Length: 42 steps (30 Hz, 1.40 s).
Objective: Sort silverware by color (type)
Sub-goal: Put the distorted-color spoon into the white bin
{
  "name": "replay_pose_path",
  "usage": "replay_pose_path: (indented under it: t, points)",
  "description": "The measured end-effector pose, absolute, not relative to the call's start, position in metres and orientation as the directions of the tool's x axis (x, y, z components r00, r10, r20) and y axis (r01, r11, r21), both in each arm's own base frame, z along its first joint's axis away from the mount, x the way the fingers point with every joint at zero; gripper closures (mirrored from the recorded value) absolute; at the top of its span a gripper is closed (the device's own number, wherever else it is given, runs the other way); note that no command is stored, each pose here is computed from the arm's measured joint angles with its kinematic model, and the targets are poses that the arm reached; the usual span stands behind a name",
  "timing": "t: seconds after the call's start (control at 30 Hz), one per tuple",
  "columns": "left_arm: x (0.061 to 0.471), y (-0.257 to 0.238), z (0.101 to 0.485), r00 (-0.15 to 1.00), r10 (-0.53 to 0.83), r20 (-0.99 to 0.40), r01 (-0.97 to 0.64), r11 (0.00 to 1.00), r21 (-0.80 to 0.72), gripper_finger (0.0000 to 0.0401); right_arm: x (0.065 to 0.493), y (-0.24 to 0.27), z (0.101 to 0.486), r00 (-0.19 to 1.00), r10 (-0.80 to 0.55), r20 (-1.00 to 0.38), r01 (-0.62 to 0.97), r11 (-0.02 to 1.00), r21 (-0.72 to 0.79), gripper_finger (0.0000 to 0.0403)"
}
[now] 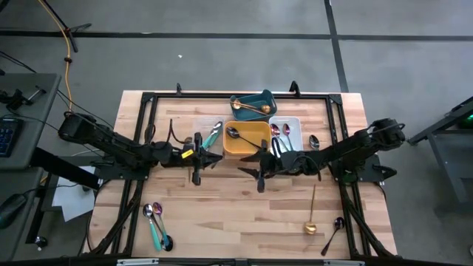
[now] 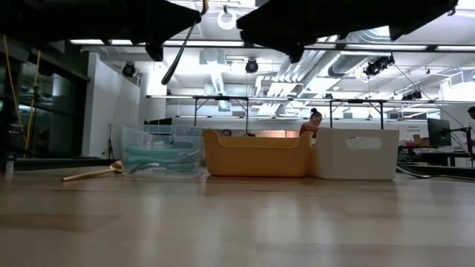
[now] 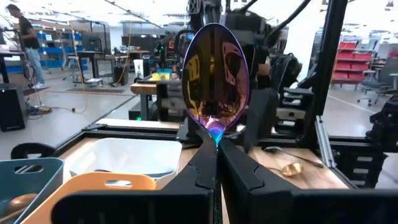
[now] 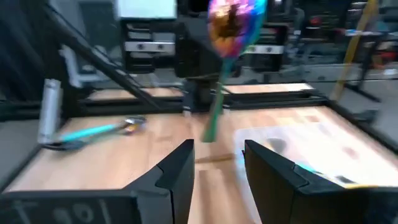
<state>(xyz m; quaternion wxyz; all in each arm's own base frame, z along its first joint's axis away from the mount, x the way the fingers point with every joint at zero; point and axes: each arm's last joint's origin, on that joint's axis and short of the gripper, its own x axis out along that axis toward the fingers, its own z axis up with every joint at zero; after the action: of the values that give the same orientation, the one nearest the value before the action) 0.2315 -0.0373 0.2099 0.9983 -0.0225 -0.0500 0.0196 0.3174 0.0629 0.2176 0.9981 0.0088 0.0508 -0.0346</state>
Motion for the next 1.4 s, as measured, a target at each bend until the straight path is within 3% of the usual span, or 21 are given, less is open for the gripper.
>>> replay_pose_path:
  t: [0.1, 0.33, 0.63, 0.9, 1.17, 1.27, 1.4]
  points:
    - [0.231, -0.037, 0.214, 0.988, 0.044, 0.147, -0.035, 0.997, -0.063, 0.0400, 0.325, 0.060, 0.210, 0.998, -0.005, -0.065, 0.008, 0.999, 0.042, 0.0268]
    - [0.236, -0.043, 0.211, 0.980, 0.031, 0.194, -0.018, 0.997, -0.069, 0.0400, 0.338, 0.045, 0.198, 0.999, -0.038, 0.026, 0.033, 0.985, 0.169, 0.0268]
    - [0.254, -0.041, 0.193, 0.962, 0.058, 0.268, -0.036, 0.995, -0.089, 0.0400, 0.341, 0.041, 0.193, 1.000, 0.011, 0.018, -0.014, 0.978, 0.210, 0.0268]
    - [0.286, -0.047, 0.188, 0.968, 0.035, 0.250, -0.014, 0.996, -0.084, 0.0400, 0.341, 0.041, 0.192, 1.000, 0.012, 0.013, -0.015, 0.974, 0.226, 0.0268]
    - [0.291, -0.048, 0.186, 0.968, 0.035, 0.249, -0.015, 0.996, -0.083, 0.0400, 0.341, 0.041, 0.190, 1.000, 0.011, -0.005, -0.010, 0.974, 0.226, 0.0270]
    - [0.290, -0.047, 0.188, 0.966, 0.036, 0.255, -0.017, 0.997, -0.077, 0.0400, 0.341, 0.041, 0.190, 1.000, 0.012, -0.004, -0.011, 0.973, 0.230, 0.0291]
    - [0.290, -0.047, 0.188, 0.967, 0.041, 0.252, -0.022, 0.997, -0.077, 0.0400, 0.341, 0.042, 0.190, 1.000, 0.018, -0.005, -0.016, 0.970, 0.241, 0.0367]
